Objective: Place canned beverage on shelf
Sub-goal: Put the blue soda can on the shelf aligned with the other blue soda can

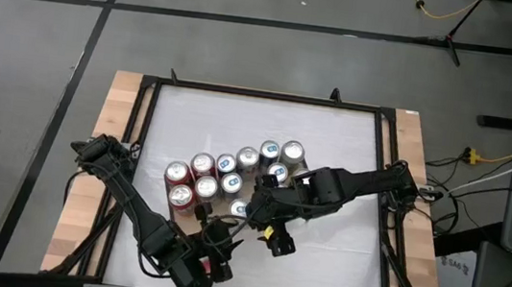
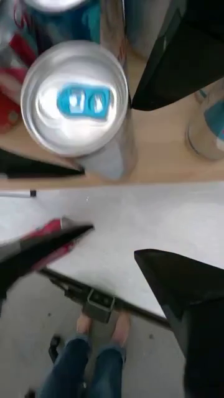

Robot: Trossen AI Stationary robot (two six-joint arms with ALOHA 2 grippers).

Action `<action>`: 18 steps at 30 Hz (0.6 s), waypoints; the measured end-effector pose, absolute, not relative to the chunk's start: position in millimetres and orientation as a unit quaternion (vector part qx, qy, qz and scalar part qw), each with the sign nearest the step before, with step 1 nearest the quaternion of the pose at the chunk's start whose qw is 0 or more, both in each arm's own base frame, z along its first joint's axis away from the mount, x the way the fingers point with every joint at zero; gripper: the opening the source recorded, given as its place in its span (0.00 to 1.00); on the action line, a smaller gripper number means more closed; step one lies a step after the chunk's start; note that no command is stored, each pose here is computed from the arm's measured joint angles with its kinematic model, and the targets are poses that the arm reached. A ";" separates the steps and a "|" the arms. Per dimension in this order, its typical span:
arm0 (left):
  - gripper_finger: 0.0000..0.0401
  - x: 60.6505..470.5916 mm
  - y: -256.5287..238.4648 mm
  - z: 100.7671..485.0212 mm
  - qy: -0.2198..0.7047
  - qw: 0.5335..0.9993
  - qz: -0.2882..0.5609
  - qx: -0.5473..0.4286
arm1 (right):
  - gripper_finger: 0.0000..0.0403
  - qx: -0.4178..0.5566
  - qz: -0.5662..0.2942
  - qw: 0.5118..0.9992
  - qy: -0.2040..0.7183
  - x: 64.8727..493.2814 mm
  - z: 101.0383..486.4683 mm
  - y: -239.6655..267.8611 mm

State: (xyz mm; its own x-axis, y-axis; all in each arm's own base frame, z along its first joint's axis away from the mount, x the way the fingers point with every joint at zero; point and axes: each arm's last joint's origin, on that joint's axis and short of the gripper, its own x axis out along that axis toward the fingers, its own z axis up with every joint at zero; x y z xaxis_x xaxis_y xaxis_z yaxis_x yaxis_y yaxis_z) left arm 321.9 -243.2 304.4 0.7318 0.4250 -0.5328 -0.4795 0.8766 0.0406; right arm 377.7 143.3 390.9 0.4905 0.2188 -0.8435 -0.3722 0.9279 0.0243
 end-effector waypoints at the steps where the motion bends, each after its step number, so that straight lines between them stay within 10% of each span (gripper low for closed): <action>1: 0.43 320.5 -243.6 304.0 0.277 0.929 0.243 -0.045 | 0.92 -0.078 0.178 0.858 0.475 377.5 390.9 143.6; 18: 0.43 317.2 -256.1 306.8 0.259 0.938 0.222 -0.067 | 0.92 -0.113 0.119 0.872 0.461 380.3 391.9 140.0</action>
State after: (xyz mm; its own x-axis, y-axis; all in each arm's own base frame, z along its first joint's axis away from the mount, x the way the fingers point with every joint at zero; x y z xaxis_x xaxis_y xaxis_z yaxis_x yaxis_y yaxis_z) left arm 317.2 -256.1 306.8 0.7670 0.3810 -0.5162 -0.4504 0.8928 -0.0103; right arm 380.3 140.0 391.9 0.5470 0.1041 -0.8306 -0.3122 0.9460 -0.0870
